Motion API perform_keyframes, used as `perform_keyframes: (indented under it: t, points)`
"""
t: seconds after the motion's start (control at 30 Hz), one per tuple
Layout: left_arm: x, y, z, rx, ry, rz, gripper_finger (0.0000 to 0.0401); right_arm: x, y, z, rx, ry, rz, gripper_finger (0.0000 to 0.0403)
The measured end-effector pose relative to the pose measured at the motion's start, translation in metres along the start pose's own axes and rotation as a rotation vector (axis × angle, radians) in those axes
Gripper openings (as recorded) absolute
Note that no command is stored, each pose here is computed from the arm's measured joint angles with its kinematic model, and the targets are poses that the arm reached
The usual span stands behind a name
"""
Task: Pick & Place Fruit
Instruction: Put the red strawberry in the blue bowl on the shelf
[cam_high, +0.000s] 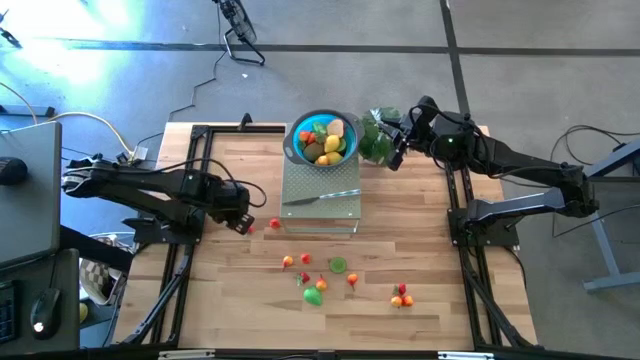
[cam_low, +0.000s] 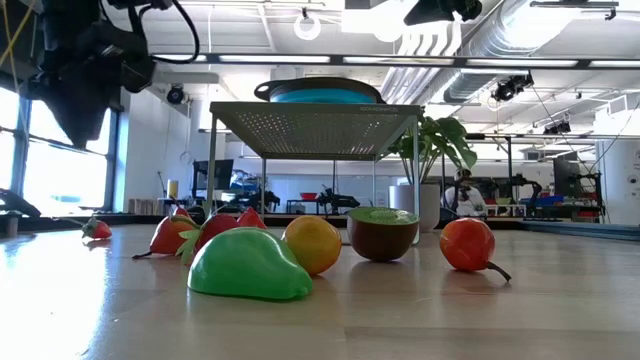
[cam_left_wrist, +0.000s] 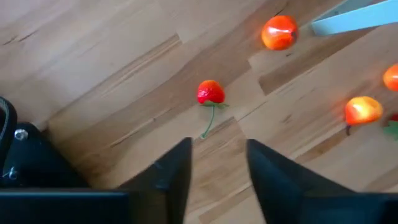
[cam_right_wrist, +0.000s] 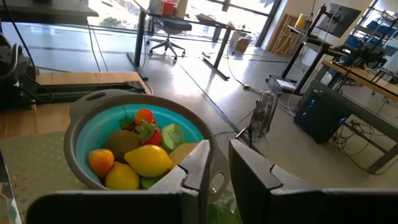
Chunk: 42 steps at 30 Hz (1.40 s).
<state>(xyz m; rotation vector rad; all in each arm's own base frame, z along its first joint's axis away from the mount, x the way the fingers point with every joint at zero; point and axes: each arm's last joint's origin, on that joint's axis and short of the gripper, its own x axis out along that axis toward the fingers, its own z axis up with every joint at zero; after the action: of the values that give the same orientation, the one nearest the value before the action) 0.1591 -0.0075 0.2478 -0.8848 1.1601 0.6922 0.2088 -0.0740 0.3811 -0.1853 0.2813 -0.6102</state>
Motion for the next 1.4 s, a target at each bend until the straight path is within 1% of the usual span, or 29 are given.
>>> perform_keyframes:
  t: [0.1, 0.2, 0.3, 0.4, 0.5, 0.7, 0.77, 0.9, 1.1, 1.2, 1.4]
  points:
    - [0.002, -0.002, 0.001, -0.014, 0.003, 0.006, 0.0204, 0.000, 0.000, 0.000, -0.001, 0.002, 0.000, 0.0052]
    - [0.005, -0.003, 0.002, -0.027, 0.009, 0.019, 0.0252, 0.000, 0.000, -0.001, -0.005, 0.014, 0.003, 0.0052]
    - [0.005, -0.003, 0.002, -0.027, 0.007, 0.015, 0.0285, 0.000, 0.000, -0.003, -0.010, 0.026, 0.005, 0.0052]
    - [0.005, -0.004, 0.002, -0.027, 0.004, 0.010, 0.0301, 0.000, 0.000, -0.003, -0.010, 0.026, 0.005, 0.0052]
    - [0.005, -0.004, 0.002, -0.041, 0.000, 0.011, 0.0305, 0.000, 0.000, -0.003, -0.010, 0.026, 0.005, 0.0052]
    - [0.005, -0.006, 0.004, -0.141, -0.039, -0.010, 0.0306, 0.000, 0.000, -0.003, -0.011, 0.025, 0.005, 0.0052]
    - [0.006, -0.007, 0.004, -0.165, -0.039, 0.000, 0.0306, 0.000, 0.000, -0.003, -0.011, 0.026, 0.005, 0.0052]
    - [0.018, -0.007, 0.004, -0.187, -0.032, 0.024, 0.0306, 0.000, 0.000, -0.003, -0.011, 0.025, 0.005, 0.0052]
    - [0.047, -0.008, 0.002, -0.189, -0.005, 0.009, 0.0306, 0.000, 0.000, -0.002, -0.010, 0.025, 0.005, 0.0052]
    - [0.059, -0.004, 0.000, -0.206, 0.008, 0.039, 0.0306, 0.000, 0.000, -0.002, -0.010, 0.025, 0.005, 0.0052]
    - [0.069, -0.002, -0.001, -0.206, 0.019, 0.076, 0.0306, 0.000, 0.000, -0.002, -0.010, 0.024, 0.005, 0.0052]
